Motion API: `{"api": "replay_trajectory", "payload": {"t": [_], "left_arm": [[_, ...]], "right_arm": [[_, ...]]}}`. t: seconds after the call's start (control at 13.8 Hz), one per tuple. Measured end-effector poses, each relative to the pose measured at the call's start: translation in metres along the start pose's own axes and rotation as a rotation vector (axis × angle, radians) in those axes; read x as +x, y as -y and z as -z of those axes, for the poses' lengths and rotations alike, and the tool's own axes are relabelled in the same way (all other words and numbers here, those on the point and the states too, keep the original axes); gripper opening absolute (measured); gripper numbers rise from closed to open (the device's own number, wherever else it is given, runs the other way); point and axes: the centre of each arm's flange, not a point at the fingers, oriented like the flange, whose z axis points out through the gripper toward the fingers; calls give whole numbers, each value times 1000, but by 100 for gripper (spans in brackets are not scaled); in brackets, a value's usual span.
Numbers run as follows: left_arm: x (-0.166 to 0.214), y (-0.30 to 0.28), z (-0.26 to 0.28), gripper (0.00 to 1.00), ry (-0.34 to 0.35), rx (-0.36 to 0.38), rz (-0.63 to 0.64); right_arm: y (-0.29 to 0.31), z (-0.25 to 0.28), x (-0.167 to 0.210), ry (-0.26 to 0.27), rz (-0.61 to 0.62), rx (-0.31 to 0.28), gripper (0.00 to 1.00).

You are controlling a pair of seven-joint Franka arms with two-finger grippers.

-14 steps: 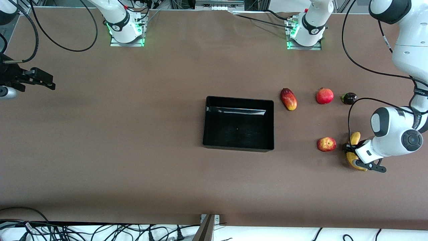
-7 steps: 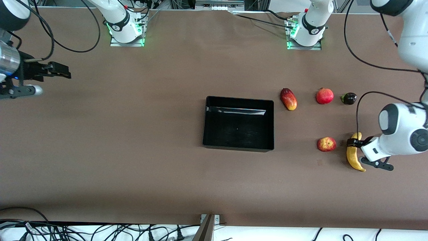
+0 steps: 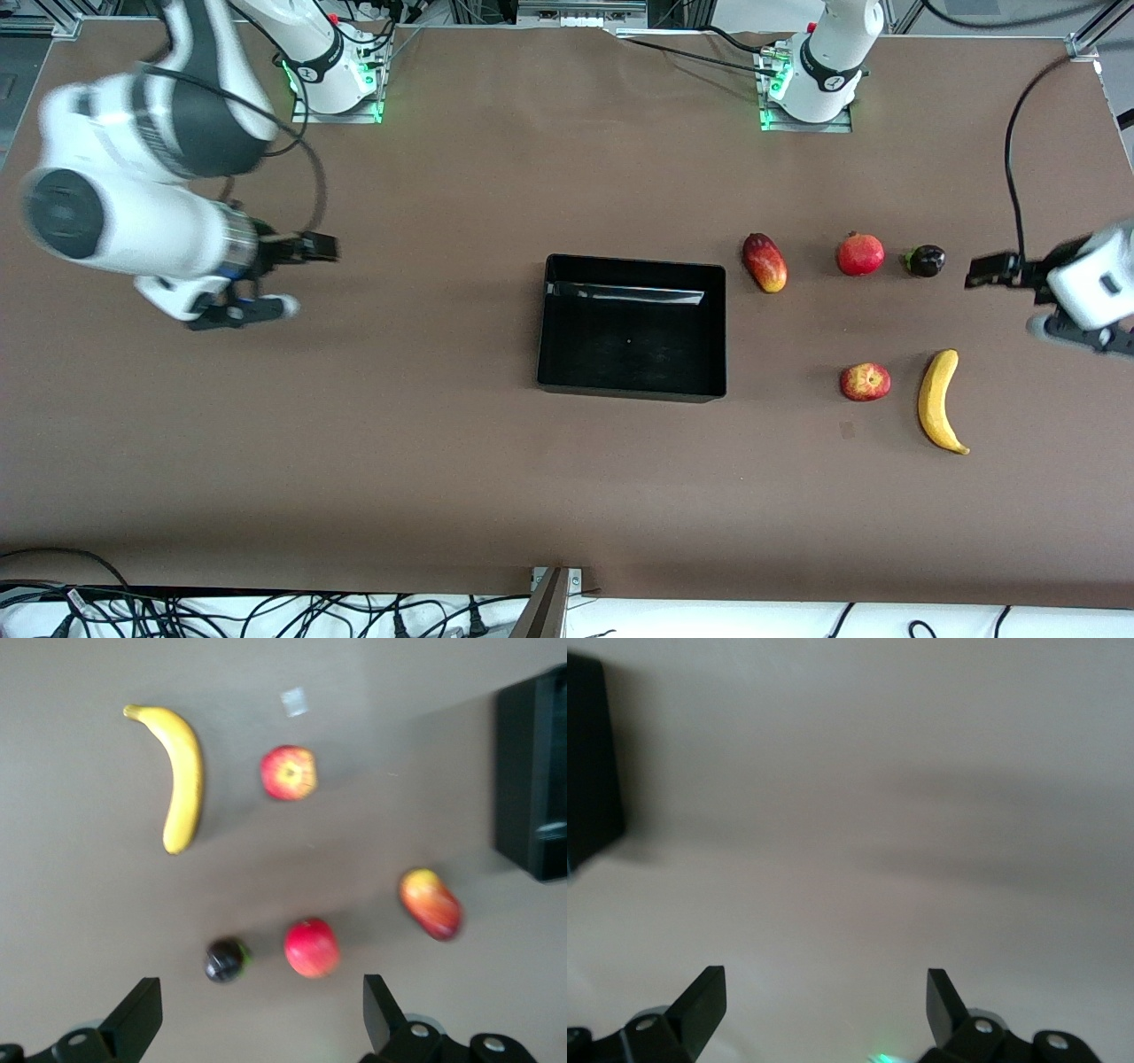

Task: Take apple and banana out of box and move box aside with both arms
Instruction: 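Open the left gripper and withdraw while the right gripper reaches the tray, then grasp the rim of the black tray with the right gripper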

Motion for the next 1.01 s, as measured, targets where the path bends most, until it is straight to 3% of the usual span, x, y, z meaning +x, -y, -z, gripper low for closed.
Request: {"api": "replay_trajectory", "payload": {"t": [0.36,0.72,0.94,1.01], "left_arm": [[-51,-44,80,100,-129,5,55],[-58,-61,92,100,-153,13,59],[-62,-57,92,100,-147,24,68],[-64,-57,90,100,-142,26,70]], "right_arm": [[141,-68,13,-142,-133,71,100],[236,-164,20,-279,-152,159,100],[265,-209,12,-288,-144,141,94],[268,-217,11,-281,-140,131,87]]}}
